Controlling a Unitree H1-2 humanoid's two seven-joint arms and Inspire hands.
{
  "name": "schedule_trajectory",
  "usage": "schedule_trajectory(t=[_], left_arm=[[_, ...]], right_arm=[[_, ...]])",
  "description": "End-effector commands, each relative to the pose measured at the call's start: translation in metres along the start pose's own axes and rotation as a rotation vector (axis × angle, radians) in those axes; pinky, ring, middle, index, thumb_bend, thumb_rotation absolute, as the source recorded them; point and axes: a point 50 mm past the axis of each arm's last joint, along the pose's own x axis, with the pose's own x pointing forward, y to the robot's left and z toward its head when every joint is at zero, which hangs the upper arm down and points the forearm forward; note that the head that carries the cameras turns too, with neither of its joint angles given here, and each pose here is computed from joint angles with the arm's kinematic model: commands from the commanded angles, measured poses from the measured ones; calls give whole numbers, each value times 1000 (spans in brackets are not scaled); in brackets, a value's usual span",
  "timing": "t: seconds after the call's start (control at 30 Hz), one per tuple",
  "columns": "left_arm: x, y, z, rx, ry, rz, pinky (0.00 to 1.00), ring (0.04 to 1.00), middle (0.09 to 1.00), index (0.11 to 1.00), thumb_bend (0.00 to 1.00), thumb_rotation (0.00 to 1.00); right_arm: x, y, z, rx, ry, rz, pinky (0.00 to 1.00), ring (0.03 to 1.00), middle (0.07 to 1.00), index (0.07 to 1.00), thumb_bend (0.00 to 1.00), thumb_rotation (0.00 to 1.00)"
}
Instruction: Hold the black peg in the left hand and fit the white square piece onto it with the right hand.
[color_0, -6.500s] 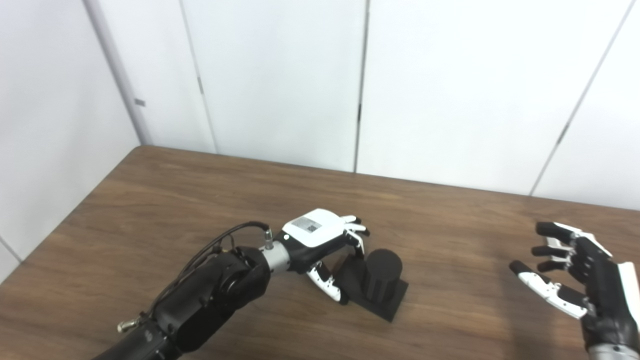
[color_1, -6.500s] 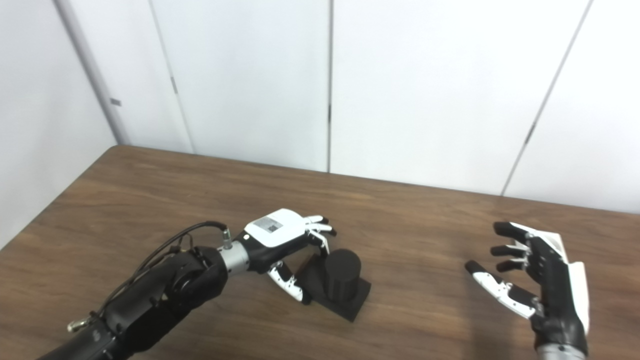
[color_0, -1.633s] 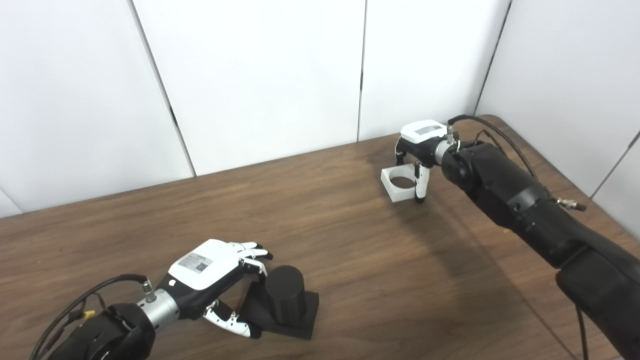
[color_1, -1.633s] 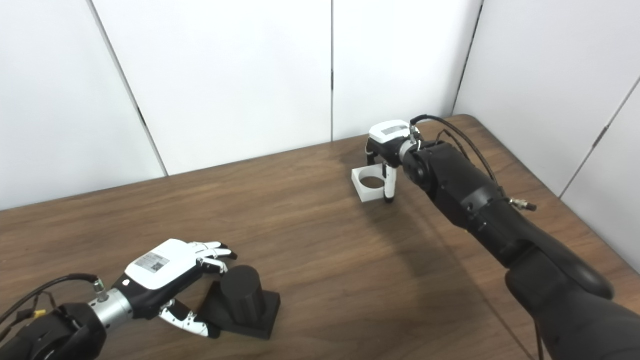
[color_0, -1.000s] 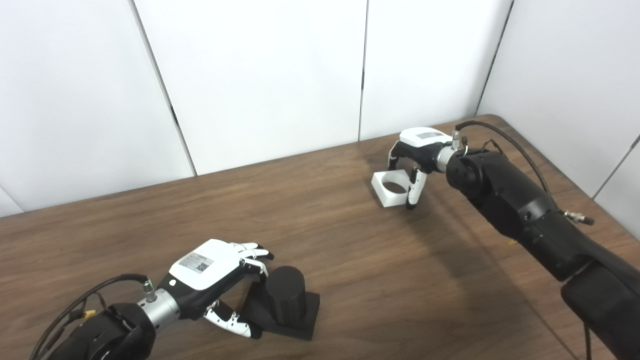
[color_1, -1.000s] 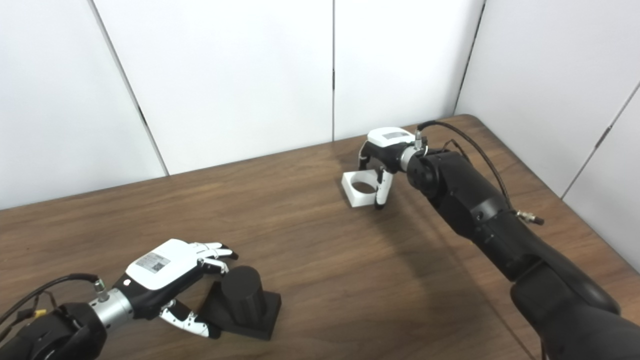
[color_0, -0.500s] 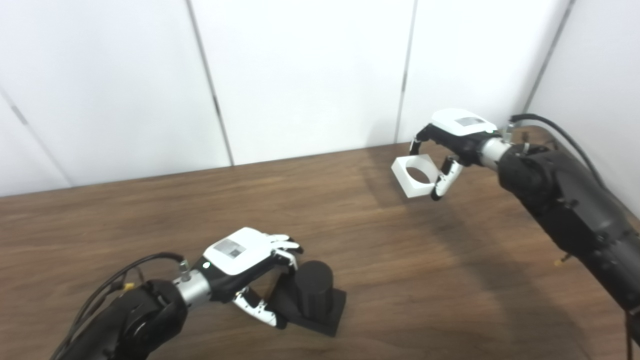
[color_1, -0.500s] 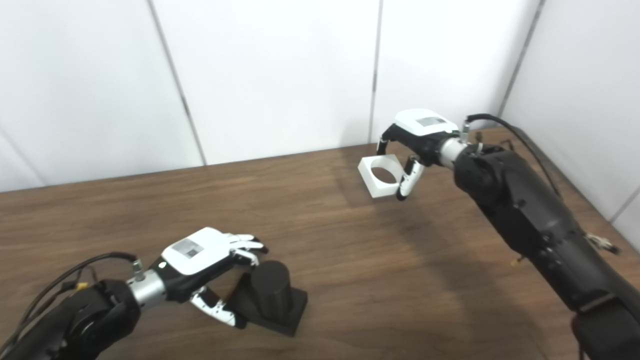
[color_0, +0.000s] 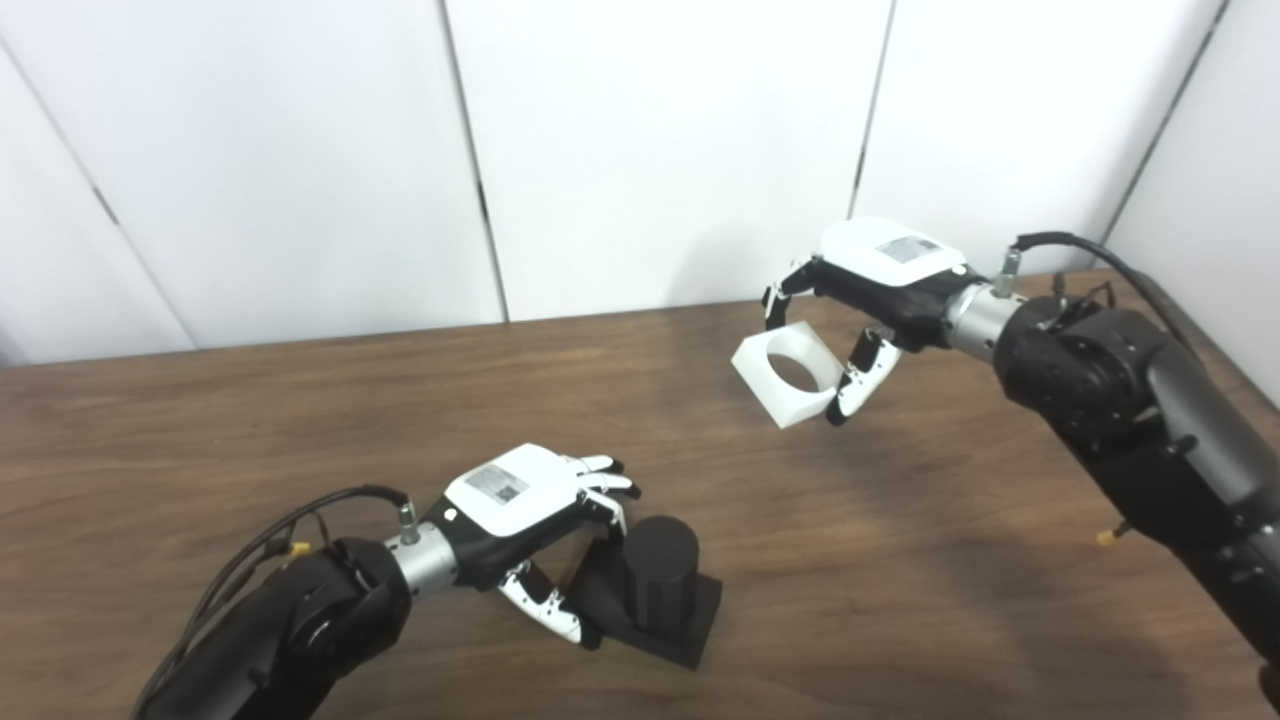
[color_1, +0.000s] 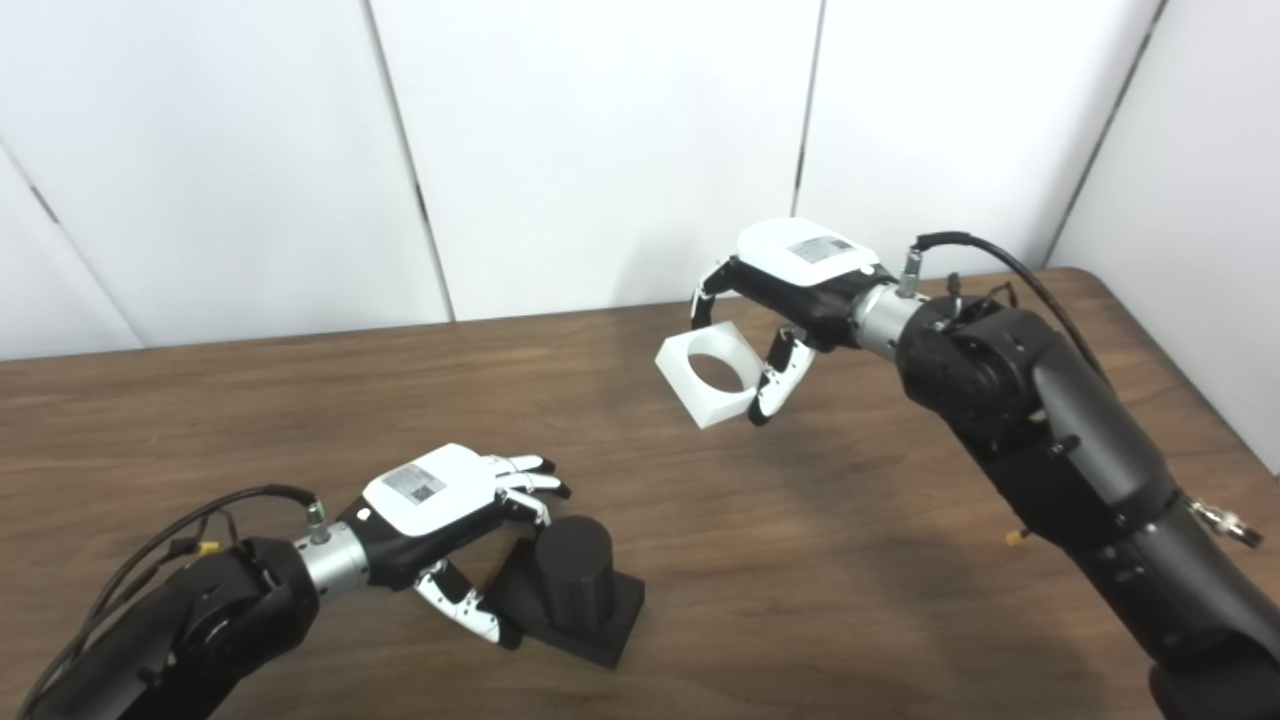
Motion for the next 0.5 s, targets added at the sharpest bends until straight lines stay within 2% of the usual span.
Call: schedule_trajectory(t=[0.0, 0.47], left_arm=[[-1, -39, 4, 28, 42, -201, 871, 957, 893, 491, 524, 68], [-1, -38, 4, 28, 44, -203, 869, 957, 897, 491, 524, 68]], right_arm=[[1, -33, 15, -53, -70, -78, 690, 791, 772, 478, 520, 130], [-6, -32, 55, -36, -199, -28, 674, 787, 777, 478, 521, 131]])
